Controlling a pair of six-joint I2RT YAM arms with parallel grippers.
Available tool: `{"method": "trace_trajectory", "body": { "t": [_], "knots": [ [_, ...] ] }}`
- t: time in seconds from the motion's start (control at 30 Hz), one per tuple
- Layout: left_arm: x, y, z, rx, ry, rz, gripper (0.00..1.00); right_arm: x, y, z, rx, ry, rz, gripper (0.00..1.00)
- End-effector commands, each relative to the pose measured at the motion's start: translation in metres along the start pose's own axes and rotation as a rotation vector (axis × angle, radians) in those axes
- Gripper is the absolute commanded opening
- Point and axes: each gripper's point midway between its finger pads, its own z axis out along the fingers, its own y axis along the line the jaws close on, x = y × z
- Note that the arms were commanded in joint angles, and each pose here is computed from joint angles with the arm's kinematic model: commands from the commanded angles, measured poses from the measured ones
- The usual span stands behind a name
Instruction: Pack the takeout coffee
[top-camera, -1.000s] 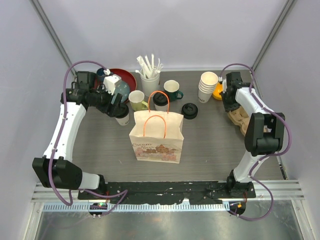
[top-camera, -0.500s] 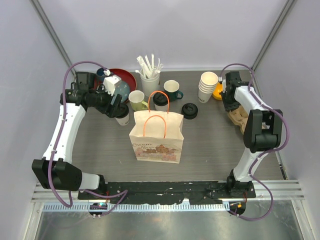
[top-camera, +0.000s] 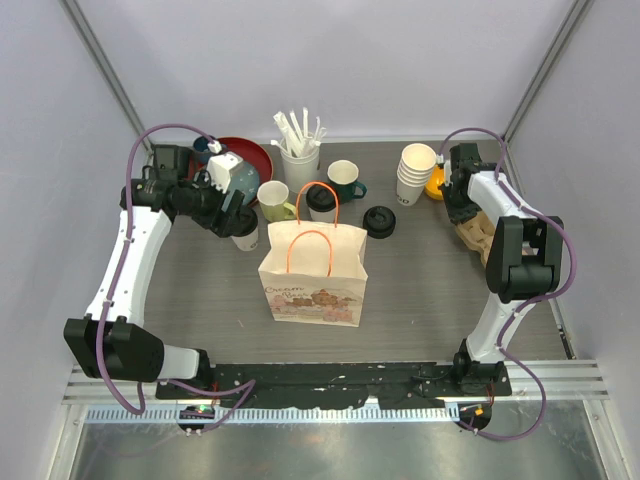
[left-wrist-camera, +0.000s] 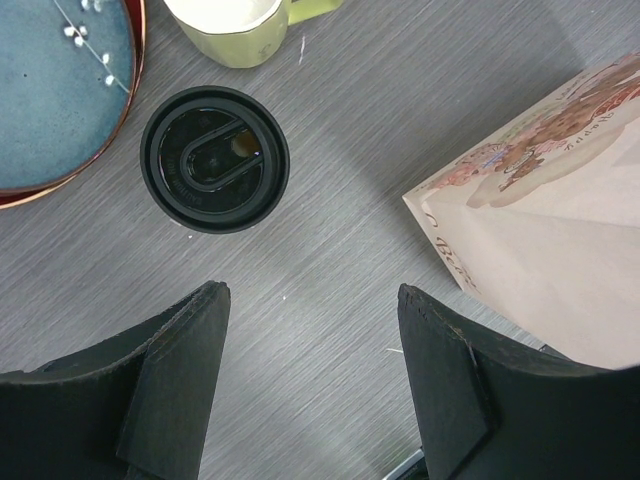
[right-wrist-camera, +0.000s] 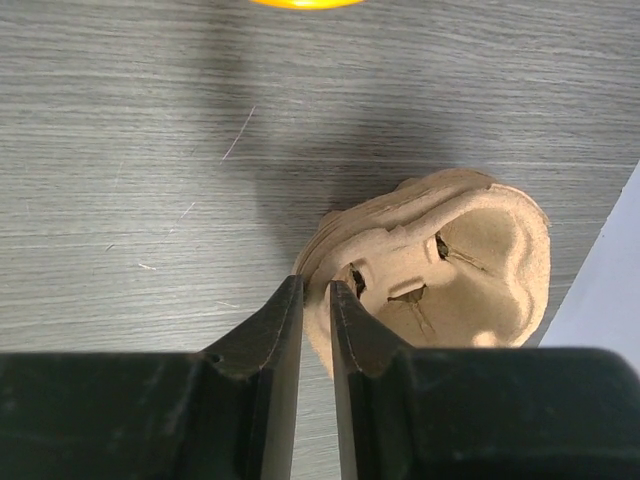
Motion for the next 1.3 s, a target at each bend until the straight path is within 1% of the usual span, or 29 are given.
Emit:
{"method": "trace_trajectory", "body": {
  "t": [0.0,0.03,0.1,0.2,0.27,0.3,0.4,0.53,0.8,1.1,1.27],
  "knots": [
    [-0.006,-0.005,-0.009,0.011,-0.033,0.018,0.72,-0.011,-0.01,-0.006,0.038,-0.027,0.021,0.24],
    [-0.005,-0.006,-0.008,0.014,-0.03,0.016,0.72,-0.011,-0.01,-0.007,0.038,-0.029,0.023,0.27],
    [-0.005,-0.006,-0.008,0.015,-0.028,0.016,0.72,-0.012,-0.011,-0.008,0.04,-0.036,0.032,0.31],
    [-0.006,-0.006,-0.008,0.018,-0.031,0.013,0.72,-0.012,-0.008,-0.006,0.022,-0.035,0.037,0.31],
    [-0.006,-0.007,-0.008,0.021,-0.031,0.014,0.72,-0.012,-0.008,-0.005,0.016,-0.031,0.042,0.26],
    [-0.006,-0.007,-0.009,0.018,-0.033,0.017,0.72,-0.011,-0.008,-0.005,0.016,-0.029,0.044,0.16],
    [-0.005,-0.007,-0.009,0.02,-0.029,0.018,0.72,-0.014,-0.01,-0.01,0.014,-0.044,0.056,0.05],
    [-0.005,-0.007,-0.008,0.022,-0.027,0.017,0.72,-0.018,-0.012,-0.018,0.007,-0.07,0.07,0.01],
    [-0.006,-0.007,-0.008,0.024,-0.03,0.019,0.72,-0.026,-0.014,-0.037,0.004,-0.126,0.105,0.01],
    [-0.007,-0.008,-0.008,0.027,-0.033,0.017,0.73,-0.031,-0.027,-0.058,0.056,-0.18,0.137,0.01],
    [-0.008,-0.009,-0.011,0.025,-0.04,0.016,0.73,-0.03,-0.035,-0.062,0.102,-0.181,0.154,0.01]
  ]
}}
